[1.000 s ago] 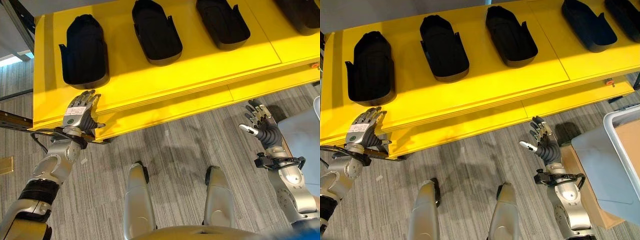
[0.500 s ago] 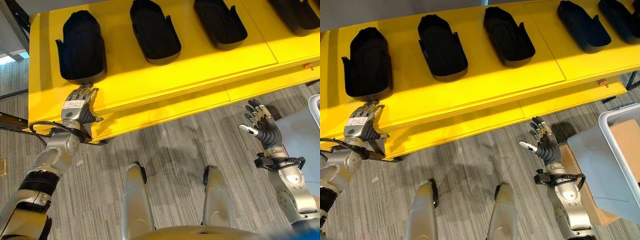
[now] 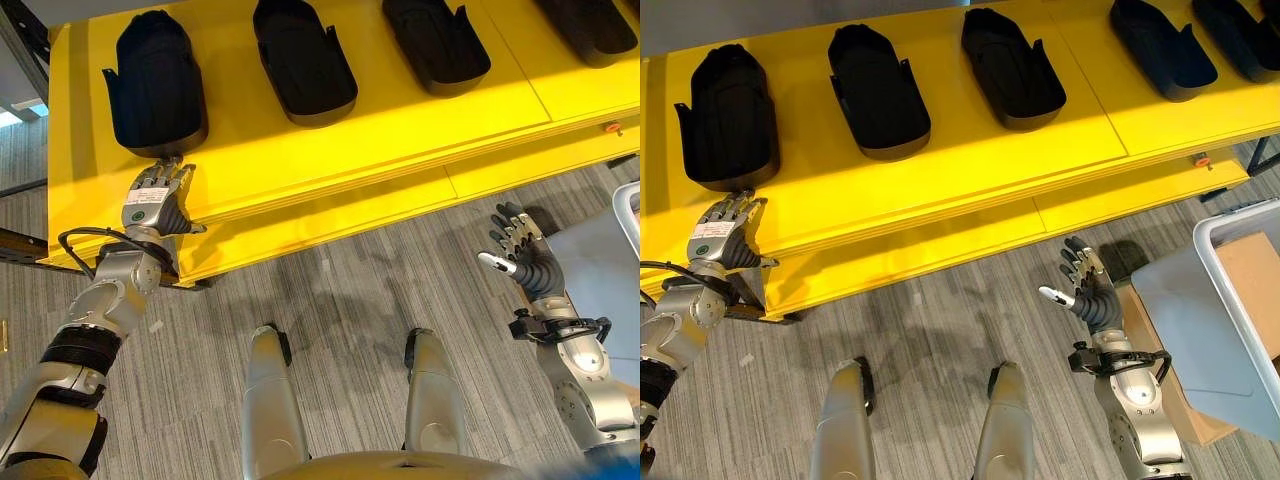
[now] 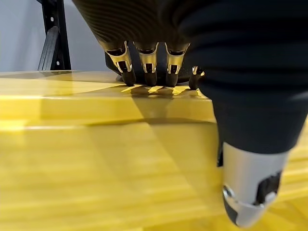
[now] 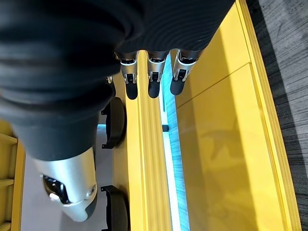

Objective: Move parts from the plastic box to the shelf.

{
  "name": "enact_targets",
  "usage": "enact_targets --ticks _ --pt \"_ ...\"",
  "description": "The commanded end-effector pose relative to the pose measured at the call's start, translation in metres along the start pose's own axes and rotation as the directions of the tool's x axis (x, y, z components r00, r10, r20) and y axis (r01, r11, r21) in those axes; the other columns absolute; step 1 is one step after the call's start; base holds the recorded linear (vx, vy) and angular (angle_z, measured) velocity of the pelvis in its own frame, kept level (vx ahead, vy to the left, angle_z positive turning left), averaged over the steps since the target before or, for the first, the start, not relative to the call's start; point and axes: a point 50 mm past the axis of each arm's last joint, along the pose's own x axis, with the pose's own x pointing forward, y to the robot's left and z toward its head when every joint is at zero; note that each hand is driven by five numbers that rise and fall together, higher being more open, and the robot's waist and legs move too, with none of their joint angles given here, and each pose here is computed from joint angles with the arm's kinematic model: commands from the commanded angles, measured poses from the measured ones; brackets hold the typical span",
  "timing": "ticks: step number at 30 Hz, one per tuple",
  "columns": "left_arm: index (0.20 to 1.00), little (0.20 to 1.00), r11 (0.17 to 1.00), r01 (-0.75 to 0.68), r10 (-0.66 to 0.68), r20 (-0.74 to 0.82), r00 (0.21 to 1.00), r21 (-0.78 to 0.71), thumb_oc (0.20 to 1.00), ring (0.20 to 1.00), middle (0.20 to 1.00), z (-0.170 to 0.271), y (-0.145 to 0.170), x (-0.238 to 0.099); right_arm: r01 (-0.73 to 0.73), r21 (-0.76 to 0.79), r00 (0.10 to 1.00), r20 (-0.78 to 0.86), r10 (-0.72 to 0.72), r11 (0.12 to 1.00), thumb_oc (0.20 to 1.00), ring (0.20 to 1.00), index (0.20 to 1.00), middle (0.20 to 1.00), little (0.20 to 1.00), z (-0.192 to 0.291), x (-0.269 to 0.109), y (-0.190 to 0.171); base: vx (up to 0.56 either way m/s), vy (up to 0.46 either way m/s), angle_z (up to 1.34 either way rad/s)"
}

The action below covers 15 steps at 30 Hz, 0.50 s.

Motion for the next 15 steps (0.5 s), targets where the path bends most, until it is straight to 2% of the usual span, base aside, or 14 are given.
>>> enact_targets --ticks 1,6,8,10,11,12,15 --pt "1.0 1.0 0.998 -0.065 0.065 0.032 0.997 0.007 1.0 1.0 1.0 0.007 0.02 0.02 -0.034 -0.05 0.995 0.091 0.039 0.998 1.0 1.0 1.0 1.0 1.0 0.021 0.0 -0.003 0.0 0.0 0.0" --pt "1.0 1.0 0.998 -0.059 0.061 0.047 0.997 -0.031 1.0 1.0 1.0 0.011 0.017 0.017 -0.038 -0.044 0.995 0.091 0.042 0.998 1.0 1.0 1.0 1.0 1.0 0.021 -0.001 -0.002 0.0 0.0 0.0" --pt "1.0 1.0 0.993 -0.054 0.061 0.074 0.995 -0.102 1.0 1.0 1.0 0.019 0.014 0.011 -0.035 -0.038 0.995 0.095 0.039 0.999 1.0 1.0 1.0 1.0 1.0 0.021 0.0 -0.002 0.0 0.0 0.0" --pt "1.0 1.0 0.975 -0.005 0.034 0.127 0.991 -0.224 1.0 1.0 1.0 0.03 0.001 -0.011 -0.041 -0.026 0.993 0.107 0.044 0.999 1.0 1.0 1.0 1.0 1.0 0.022 0.001 0.001 0.0 -0.033 0.0" --pt "1.0 1.0 0.975 -0.005 0.034 0.126 0.991 -0.224 1.0 1.0 1.0 0.03 0.001 -0.011 -0.043 -0.026 0.993 0.107 0.045 0.999 1.0 1.0 1.0 1.0 1.0 0.022 0.001 0.001 0.02 -0.055 -0.01" --pt "1.0 1.0 0.93 0.045 0.016 0.165 0.986 -0.364 1.0 1.0 1.0 0.041 -0.009 -0.032 -0.041 -0.014 0.992 0.121 0.042 0.999 1.0 1.0 1.0 1.0 1.0 0.023 0.002 0.002 0.02 -0.045 -0.01" --pt "1.0 1.0 0.827 0.145 -0.025 0.222 0.975 -0.543 1.0 1.0 1.0 0.055 -0.017 -0.056 -0.046 -0.005 0.99 0.134 0.046 0.999 1.0 1.0 1.0 1.0 1.0 0.024 0.003 0.004 0.03 -0.062 -0.04"
